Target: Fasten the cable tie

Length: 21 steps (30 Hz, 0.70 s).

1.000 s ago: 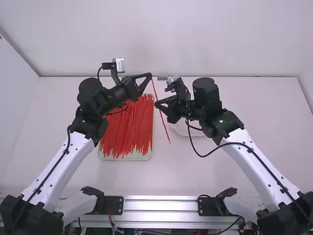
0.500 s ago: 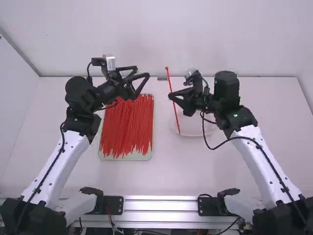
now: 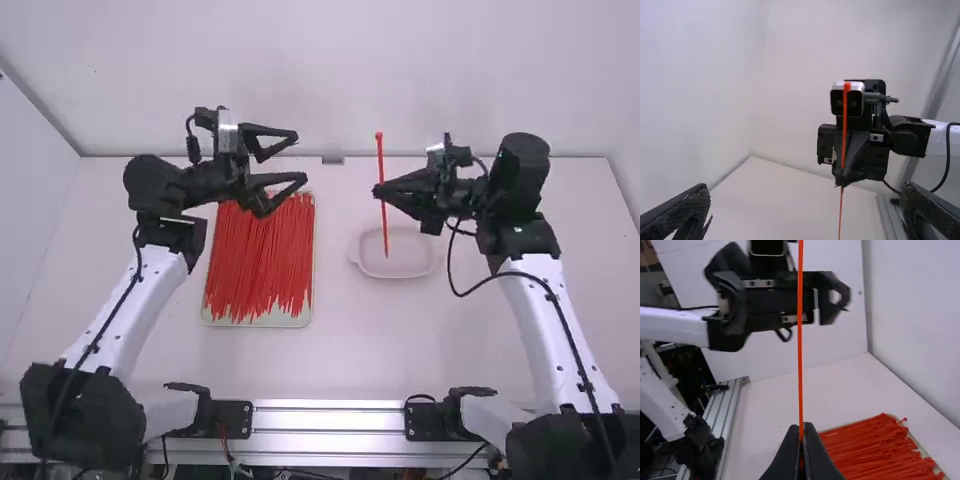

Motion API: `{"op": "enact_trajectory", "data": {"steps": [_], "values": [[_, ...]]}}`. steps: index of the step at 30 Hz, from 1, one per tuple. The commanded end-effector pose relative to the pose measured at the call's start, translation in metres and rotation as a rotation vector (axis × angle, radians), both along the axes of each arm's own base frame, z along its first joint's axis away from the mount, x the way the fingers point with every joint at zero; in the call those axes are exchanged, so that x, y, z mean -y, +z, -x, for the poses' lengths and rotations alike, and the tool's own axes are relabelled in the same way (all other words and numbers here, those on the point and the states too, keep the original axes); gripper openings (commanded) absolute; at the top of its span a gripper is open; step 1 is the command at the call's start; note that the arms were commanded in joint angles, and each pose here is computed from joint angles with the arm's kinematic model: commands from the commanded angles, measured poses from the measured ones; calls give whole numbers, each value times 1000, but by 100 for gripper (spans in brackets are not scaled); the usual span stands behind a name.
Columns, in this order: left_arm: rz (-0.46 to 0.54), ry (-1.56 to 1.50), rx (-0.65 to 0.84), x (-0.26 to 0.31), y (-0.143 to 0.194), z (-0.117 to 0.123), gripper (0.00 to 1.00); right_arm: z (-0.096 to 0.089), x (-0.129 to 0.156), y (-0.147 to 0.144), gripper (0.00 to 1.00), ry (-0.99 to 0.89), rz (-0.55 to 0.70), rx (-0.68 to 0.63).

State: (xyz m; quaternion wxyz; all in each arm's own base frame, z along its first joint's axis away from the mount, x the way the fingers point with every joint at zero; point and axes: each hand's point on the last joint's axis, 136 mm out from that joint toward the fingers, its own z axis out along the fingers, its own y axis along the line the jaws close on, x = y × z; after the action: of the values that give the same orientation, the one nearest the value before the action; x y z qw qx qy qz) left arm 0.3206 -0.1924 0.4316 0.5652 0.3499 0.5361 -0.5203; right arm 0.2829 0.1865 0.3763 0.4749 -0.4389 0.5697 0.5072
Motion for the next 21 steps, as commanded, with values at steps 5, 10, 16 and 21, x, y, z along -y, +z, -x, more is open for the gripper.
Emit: {"op": "enact_trajectory", "data": {"steps": [5, 10, 16, 21], "values": [[-79, -220, 28, 31, 15, 1, 99, 15, -19, 8, 0, 78, 0, 100], [-107, -315, 59, 50, 17, 4, 99, 12, -24, 6, 0, 56, 10, 92], [-89, -312, 25, 63, 24, 0, 99, 11, -23, 8, 0, 52, 9, 106], [-91, -280, -8, 71, 20, -7, 99, 7, -22, 9, 0, 34, 9, 106]]}}
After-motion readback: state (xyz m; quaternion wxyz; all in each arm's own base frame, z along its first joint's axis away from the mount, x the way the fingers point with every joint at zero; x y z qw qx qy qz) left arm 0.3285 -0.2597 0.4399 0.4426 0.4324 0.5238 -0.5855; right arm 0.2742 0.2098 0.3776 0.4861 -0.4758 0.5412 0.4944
